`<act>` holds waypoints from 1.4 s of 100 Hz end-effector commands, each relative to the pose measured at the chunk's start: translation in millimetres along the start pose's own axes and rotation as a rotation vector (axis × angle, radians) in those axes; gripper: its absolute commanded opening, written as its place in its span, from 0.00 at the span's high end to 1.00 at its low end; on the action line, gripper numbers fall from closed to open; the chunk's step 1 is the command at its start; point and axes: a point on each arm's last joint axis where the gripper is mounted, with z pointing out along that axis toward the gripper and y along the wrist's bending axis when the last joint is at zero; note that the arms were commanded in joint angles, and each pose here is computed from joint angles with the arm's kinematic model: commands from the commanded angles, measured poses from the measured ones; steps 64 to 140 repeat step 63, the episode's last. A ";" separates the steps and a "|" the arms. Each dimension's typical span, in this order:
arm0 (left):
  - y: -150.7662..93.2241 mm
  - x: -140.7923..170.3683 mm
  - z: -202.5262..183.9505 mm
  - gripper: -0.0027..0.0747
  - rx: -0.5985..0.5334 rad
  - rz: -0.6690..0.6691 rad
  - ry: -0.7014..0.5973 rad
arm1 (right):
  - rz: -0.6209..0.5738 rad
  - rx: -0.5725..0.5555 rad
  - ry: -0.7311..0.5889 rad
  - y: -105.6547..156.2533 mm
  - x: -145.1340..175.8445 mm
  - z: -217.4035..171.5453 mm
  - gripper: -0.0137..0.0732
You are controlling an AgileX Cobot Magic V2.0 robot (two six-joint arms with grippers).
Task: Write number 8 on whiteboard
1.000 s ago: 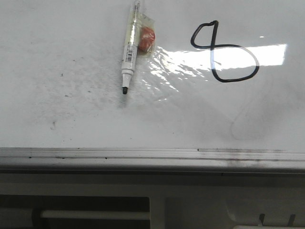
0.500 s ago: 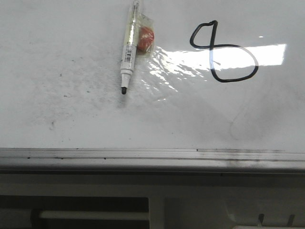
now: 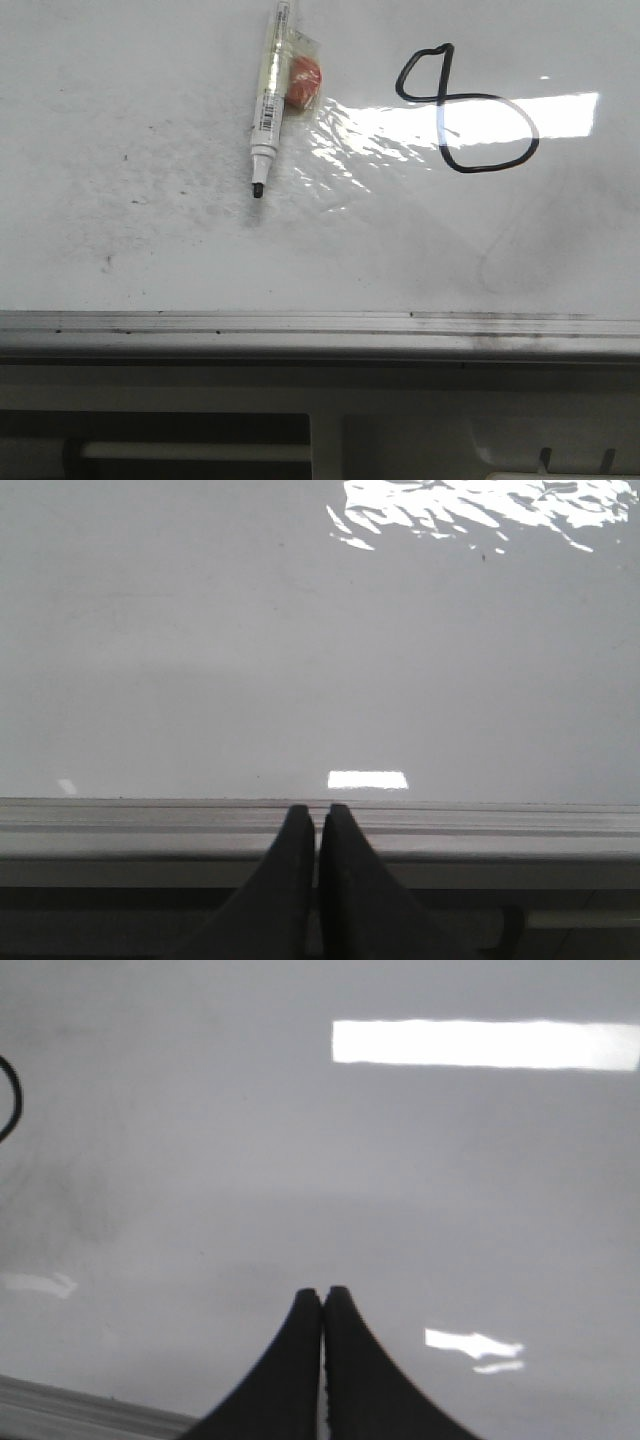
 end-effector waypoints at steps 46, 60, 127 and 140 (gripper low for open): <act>0.4 7.2 2.2 0.99 0.003 -0.011 -0.034 | 0.016 0.054 0.087 -3.8 15.0 -8.4 0.92; 0.4 7.2 2.2 0.99 0.003 -0.011 -0.034 | 0.016 0.054 0.087 -3.8 15.0 -8.4 0.92; 0.4 7.2 2.2 0.99 0.003 -0.011 -0.034 | 0.016 0.054 0.087 -3.8 15.0 -8.4 0.92; 0.4 7.2 2.2 0.99 0.003 -0.011 -0.034 | 0.016 0.054 0.087 -3.8 15.0 -8.4 0.92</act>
